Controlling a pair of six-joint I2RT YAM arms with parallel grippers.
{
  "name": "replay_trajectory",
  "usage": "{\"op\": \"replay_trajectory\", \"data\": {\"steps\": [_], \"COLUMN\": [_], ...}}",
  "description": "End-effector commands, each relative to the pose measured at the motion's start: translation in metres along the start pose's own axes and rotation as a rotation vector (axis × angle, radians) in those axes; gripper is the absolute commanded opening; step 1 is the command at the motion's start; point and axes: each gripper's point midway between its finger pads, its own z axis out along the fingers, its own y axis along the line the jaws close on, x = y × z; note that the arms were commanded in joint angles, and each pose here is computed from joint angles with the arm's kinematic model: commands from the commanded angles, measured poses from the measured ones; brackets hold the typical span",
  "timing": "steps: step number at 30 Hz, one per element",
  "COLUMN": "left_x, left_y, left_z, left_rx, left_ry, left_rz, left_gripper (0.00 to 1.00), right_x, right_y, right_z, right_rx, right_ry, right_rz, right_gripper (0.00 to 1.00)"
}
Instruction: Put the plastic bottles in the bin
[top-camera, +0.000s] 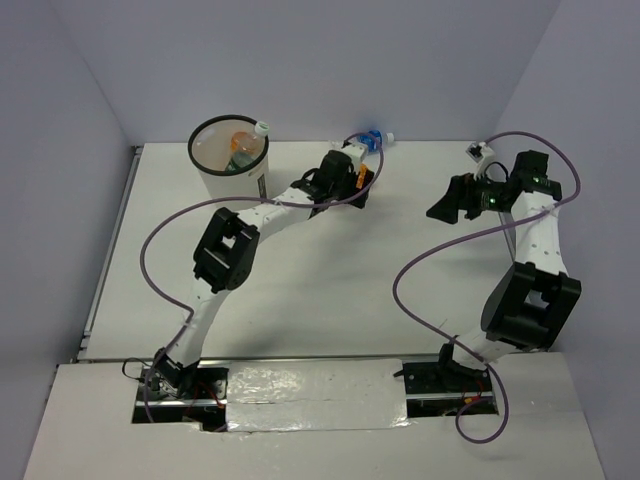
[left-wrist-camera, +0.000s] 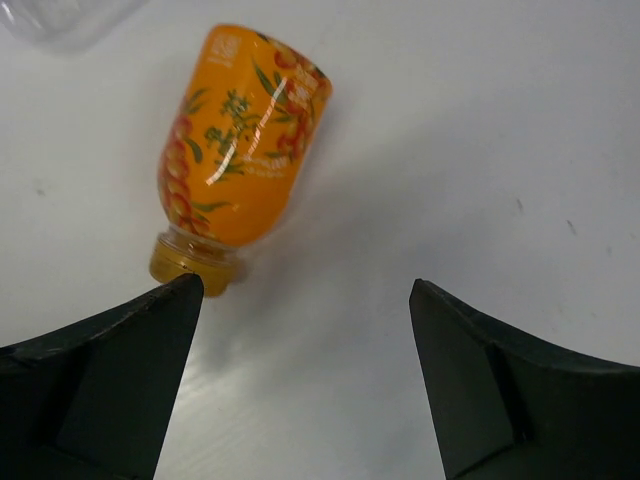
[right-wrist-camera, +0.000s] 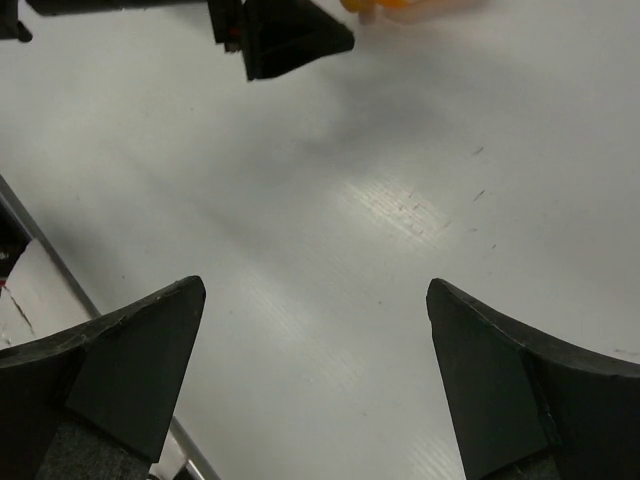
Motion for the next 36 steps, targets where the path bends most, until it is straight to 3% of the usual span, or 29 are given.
{"op": "replay_trajectory", "data": {"steps": [1,17,25,28,31,32,33,36], "left_x": [-0.068,-0.025,-0.022,-0.021,-0.025,-0.017,-0.027,-0.047], "left_y": [0.014,0.040,0.032,0.029,0.034,0.037,0.037,0.035], "left_z": [0.004,0.066,0.064,0.061,0.052,0.051,0.043,0.023], "left_rx": [-0.066,-0.029,0.034,0.060,0.074,0.073,0.072,0.099], "left_ry": [-0.237,-0.181,-0.177,-0.167,-0.175,-0.160,-0.178,-0.212], "left_rz": [0.097,0.177,0.200,0.178,0.127,0.112,0.102,0.066], "left_gripper": [0.98,0.95,0.83,0.73,0.56,0.41,0.36,0.27], "right_x": [0.004,0.023,0.024,0.023,0.024,0.025,0.026,0.029], "right_y": [0.016,0.026,0.030,0.032,0.033,0.034,0.033,0.034], "right_z": [-0.008,-0.001,0.000,-0.001,-0.001,-0.002,-0.002,-0.002], "right_rx": [-0.035,-0.093,-0.103,-0.106,-0.105,-0.104,-0.101,-0.099], "right_ry": [-0.022,-0.013,-0.025,-0.029,-0.027,-0.026,-0.023,-0.016], "right_rz": [-0.056,0.004,0.023,0.025,0.025,0.026,0.021,0.016], "right_gripper": [1.00,1.00,1.00,1.00,1.00,1.00,1.00,1.00]}}
